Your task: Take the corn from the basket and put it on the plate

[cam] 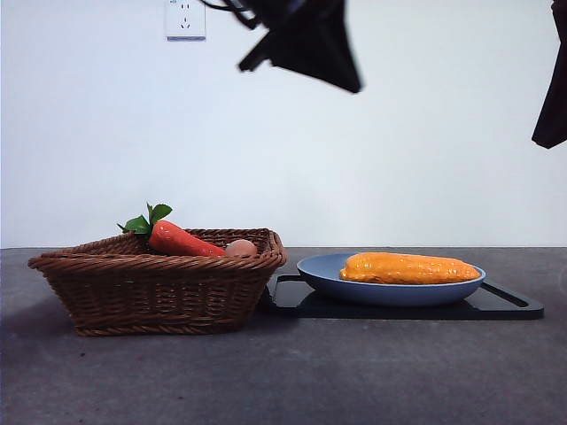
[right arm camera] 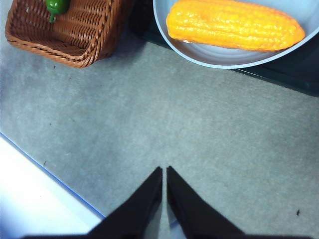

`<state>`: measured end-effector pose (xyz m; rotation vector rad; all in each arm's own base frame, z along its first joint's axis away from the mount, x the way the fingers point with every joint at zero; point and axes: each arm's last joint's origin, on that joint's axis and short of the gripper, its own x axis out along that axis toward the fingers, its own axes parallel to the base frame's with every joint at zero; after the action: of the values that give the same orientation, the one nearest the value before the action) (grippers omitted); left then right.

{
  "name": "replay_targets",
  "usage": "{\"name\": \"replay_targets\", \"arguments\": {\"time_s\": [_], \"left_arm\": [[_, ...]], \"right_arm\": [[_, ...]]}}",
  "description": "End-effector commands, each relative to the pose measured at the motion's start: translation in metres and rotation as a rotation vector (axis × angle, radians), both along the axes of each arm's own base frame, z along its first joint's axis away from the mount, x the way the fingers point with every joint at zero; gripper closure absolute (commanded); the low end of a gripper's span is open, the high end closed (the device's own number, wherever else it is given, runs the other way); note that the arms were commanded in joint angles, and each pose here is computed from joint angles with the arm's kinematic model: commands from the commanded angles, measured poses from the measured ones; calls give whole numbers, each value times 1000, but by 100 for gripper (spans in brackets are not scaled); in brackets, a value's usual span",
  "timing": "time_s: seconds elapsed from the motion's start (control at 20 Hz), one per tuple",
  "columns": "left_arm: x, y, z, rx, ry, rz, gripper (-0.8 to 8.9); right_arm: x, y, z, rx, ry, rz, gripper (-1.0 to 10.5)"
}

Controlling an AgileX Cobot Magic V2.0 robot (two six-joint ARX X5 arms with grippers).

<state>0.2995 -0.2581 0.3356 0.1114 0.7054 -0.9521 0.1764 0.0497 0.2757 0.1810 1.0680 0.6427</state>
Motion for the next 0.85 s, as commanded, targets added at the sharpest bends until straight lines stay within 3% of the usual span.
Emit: {"name": "replay_targets", "arguments": {"time_s": [0.05,0.4,0.6,0.85], "left_arm": [[8,29,27,-30,-98,57,806],[-35,162,76,-122,-381,339,806],[-88,227,47,-186,-556,562,806],[-142,261,-16,-164,-661,744,806]], "right_arm": [[2,1,3,7,-9,-1,945],[2,1,3,7,-9,-1,945],[2,1,3,7,-9,-2,945],[2,1,3,7,-9,-1,945]]}}
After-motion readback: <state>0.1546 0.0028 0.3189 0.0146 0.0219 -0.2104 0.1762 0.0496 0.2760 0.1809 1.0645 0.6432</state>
